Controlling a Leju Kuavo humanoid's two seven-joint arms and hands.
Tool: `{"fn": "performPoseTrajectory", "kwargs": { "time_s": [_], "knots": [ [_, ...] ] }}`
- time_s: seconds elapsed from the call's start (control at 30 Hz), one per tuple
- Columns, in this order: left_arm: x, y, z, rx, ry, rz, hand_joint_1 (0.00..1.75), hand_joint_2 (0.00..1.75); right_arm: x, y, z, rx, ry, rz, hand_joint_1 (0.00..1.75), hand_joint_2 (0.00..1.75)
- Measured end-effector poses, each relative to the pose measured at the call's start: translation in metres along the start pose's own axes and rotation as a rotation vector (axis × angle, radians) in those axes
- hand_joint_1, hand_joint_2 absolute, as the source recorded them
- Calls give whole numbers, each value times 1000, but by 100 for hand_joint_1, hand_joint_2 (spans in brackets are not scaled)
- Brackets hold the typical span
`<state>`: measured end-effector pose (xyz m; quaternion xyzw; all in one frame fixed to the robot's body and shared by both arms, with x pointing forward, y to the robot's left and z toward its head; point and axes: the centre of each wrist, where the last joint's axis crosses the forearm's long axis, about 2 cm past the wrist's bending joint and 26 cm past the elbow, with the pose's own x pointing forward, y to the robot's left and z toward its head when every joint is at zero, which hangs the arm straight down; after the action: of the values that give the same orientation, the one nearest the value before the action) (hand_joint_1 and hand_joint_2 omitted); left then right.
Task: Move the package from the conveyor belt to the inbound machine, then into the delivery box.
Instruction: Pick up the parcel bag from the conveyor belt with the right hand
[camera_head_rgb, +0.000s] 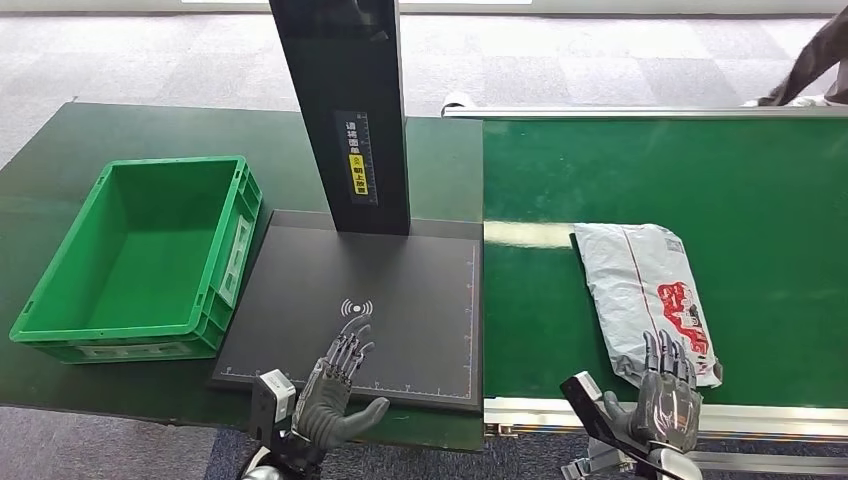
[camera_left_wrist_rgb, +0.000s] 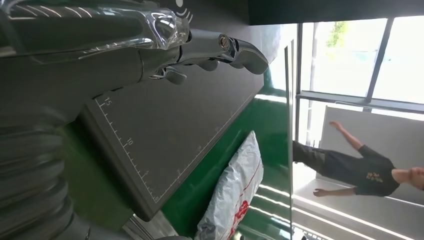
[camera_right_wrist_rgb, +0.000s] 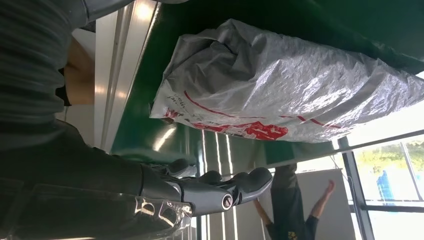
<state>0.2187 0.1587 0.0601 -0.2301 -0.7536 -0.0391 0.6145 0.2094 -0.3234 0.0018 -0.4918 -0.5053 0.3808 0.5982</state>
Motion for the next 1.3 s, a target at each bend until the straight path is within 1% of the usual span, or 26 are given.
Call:
{"fn": "performPoseTrajectory", "kwargs": {
  "time_s": [0.23,0.5,0.6,0.83,1.3],
  "knots": [
    [-1,-1,3,0,11,0,0,175,0,8,0,-5,-22,-32,0,175],
    [-1,-1,4,1,23,1,0,175,13,17,-7,-26,-49,-33,0,175],
    [-1,-1,4,2,23,2,0,175,19,19,-10,-42,-75,-23,0,175],
    [-1,-1,4,3,25,4,0,175,31,21,-13,-40,-108,-67,0,175],
    [-1,-1,5,4,25,5,0,175,38,26,-12,-14,-123,-71,0,175]
  ]
}}
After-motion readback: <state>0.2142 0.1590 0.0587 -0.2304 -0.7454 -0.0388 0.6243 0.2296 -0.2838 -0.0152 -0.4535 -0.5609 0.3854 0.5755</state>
